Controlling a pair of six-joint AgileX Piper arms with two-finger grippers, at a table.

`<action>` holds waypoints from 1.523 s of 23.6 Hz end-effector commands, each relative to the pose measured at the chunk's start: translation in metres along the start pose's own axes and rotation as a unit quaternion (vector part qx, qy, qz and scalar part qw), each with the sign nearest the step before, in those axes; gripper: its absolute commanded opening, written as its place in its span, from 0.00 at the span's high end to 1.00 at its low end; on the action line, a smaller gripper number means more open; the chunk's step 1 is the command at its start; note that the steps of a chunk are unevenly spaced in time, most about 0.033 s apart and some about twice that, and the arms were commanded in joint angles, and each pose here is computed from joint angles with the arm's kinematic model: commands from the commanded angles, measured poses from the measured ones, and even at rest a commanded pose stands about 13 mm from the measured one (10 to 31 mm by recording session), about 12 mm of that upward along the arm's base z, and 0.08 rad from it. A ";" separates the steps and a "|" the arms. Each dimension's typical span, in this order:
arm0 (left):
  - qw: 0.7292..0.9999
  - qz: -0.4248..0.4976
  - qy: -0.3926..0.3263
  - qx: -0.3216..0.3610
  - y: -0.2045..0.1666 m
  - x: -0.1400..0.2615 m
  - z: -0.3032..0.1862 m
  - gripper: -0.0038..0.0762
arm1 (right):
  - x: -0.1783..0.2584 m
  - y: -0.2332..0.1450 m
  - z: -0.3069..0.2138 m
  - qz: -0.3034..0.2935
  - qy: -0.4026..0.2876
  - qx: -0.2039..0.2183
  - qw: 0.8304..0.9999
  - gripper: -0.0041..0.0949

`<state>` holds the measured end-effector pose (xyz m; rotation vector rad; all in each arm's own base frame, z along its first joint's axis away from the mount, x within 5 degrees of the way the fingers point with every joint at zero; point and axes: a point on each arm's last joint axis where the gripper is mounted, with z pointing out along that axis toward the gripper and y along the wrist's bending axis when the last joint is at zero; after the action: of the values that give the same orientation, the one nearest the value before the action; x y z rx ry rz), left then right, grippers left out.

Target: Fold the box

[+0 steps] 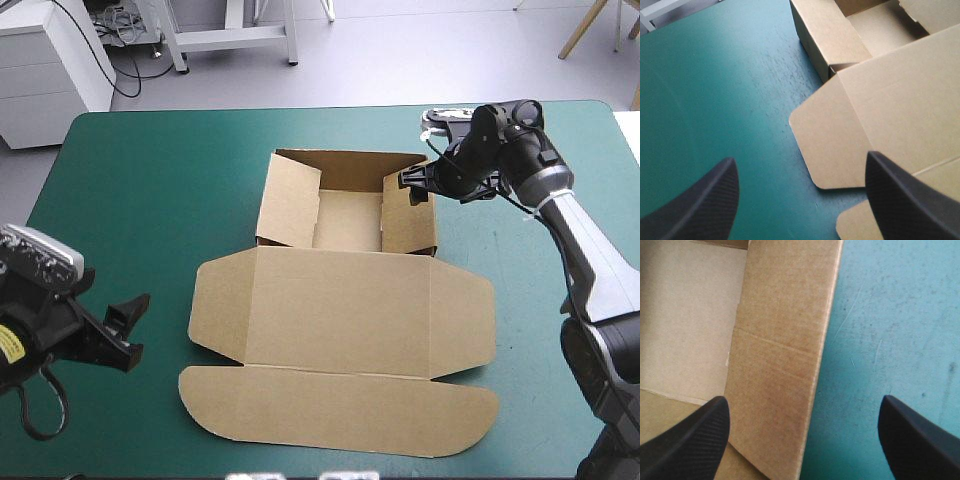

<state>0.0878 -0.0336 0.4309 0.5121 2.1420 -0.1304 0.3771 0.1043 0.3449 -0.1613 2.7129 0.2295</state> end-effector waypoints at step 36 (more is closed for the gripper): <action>1.000 -0.006 0.006 -0.004 -0.004 0.056 0.009 0.39 | 0.004 -0.191 -0.047 0.145 -0.065 0.150 0.976 0.98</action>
<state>0.0616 -0.0210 0.3700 0.5131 2.2289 -0.1112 0.3980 -0.0716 0.3253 0.2792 2.7119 -0.0651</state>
